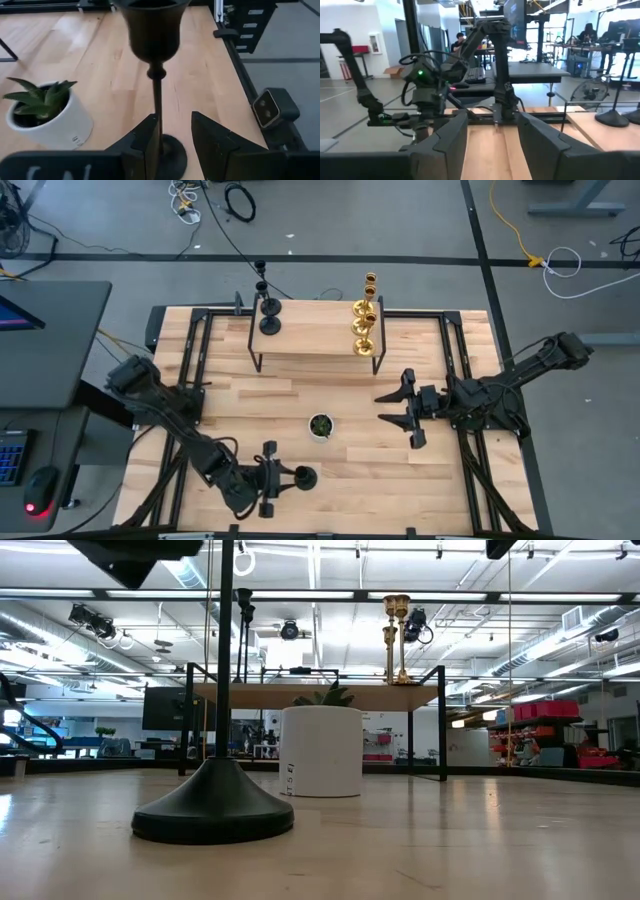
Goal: Pick & Place candle stick holders
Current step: Put the black candle holder on the shelf aligned with the other black candle holder
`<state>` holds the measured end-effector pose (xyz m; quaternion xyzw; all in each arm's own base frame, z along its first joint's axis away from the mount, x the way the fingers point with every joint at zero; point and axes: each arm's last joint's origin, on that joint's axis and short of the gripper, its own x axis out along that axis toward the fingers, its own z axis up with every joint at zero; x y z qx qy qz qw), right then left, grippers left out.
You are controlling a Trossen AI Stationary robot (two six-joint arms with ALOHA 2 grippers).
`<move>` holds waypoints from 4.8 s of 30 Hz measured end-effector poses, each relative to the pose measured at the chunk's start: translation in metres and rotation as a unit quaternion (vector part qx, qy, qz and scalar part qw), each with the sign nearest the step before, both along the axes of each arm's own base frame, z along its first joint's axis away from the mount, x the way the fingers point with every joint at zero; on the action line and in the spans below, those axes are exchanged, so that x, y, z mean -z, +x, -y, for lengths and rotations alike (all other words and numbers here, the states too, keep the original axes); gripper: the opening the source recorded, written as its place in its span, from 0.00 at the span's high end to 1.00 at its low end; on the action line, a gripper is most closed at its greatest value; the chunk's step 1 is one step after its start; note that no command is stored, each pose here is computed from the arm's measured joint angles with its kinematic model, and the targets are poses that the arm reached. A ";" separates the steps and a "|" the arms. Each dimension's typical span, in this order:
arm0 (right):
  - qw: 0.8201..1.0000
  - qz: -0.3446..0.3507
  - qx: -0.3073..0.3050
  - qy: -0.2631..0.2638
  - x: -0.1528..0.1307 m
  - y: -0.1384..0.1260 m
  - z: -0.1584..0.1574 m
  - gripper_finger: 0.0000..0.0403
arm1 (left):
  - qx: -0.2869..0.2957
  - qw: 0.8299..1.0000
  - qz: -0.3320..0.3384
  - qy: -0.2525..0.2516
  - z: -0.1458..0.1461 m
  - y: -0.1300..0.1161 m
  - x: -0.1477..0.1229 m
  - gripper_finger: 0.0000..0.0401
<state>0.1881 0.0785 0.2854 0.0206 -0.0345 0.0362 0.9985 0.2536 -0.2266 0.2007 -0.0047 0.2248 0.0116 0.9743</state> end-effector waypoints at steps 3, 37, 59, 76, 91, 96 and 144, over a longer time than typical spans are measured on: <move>1.000 -0.001 0.001 0.000 0.000 0.000 0.000 0.56 | -0.002 1.000 0.007 0.002 0.003 0.004 0.006 0.71; 1.000 -0.003 0.000 0.003 0.001 0.000 0.000 0.56 | -0.020 1.000 0.015 0.001 -0.004 0.017 0.013 0.93; 1.000 -0.006 0.000 0.008 0.001 0.000 0.000 0.56 | -0.063 0.997 0.022 0.038 -0.026 -0.005 -0.028 0.97; 1.000 -0.008 -0.001 0.013 0.002 0.000 0.000 0.56 | -0.167 0.980 0.096 0.055 -0.097 -0.076 -0.120 0.97; 1.000 -0.008 0.000 0.012 0.002 0.000 0.000 0.56 | -0.243 0.965 0.066 0.070 -0.171 -0.083 -0.137 0.97; 1.000 -0.008 0.000 0.012 0.001 0.000 0.000 0.56 | -0.268 0.959 0.050 0.082 -0.189 -0.077 -0.137 0.97; 1.000 -0.007 0.001 0.000 0.001 0.000 0.000 0.56 | -0.363 0.932 0.018 0.004 -0.306 -0.067 -0.132 0.97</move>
